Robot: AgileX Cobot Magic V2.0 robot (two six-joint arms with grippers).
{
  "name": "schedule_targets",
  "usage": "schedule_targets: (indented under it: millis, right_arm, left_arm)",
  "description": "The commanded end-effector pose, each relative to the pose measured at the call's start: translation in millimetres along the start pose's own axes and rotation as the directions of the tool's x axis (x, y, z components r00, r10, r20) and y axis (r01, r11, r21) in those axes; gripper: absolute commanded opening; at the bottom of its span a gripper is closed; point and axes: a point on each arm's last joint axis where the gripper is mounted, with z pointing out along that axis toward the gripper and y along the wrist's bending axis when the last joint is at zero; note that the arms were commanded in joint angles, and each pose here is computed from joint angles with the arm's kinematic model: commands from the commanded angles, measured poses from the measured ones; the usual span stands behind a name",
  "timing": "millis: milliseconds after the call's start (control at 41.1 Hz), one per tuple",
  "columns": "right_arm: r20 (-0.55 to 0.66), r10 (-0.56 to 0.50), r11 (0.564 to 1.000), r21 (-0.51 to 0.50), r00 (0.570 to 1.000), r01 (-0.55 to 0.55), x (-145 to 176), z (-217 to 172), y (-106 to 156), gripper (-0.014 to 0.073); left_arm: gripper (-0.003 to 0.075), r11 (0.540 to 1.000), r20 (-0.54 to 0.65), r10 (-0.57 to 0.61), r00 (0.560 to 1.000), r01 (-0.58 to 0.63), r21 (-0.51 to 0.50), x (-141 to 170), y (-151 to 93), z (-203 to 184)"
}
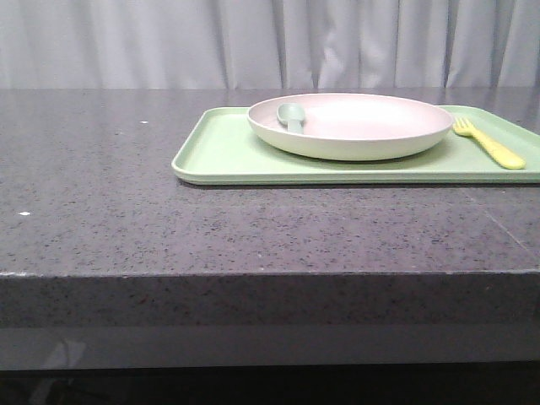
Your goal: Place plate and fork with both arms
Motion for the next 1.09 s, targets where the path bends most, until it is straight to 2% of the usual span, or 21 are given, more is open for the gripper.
schedule_targets:
  millis: [0,170,1070]
  right_arm:
    - [0.188,-0.026,0.999,0.028,0.982,0.021,3.1,0.4,-2.6,-0.0067]
    - [0.23,-0.028,0.998,0.052,0.973,0.016,27.4,6.6,-5.6,-0.0067]
    - [0.253,-0.029,0.998,0.053,0.967,0.016,25.5,6.1,-5.7,-0.0067]
  left_arm:
    - [-0.002,1.0,0.084,-0.005,0.996,0.004,0.013,-4.7,-0.7,-2.0]
    - [-0.002,1.0,0.084,-0.005,0.996,0.004,0.013,-4.7,-0.7,-2.0]
    - [-0.002,1.0,0.084,-0.005,0.996,0.004,0.013,-4.7,-0.7,-2.0]
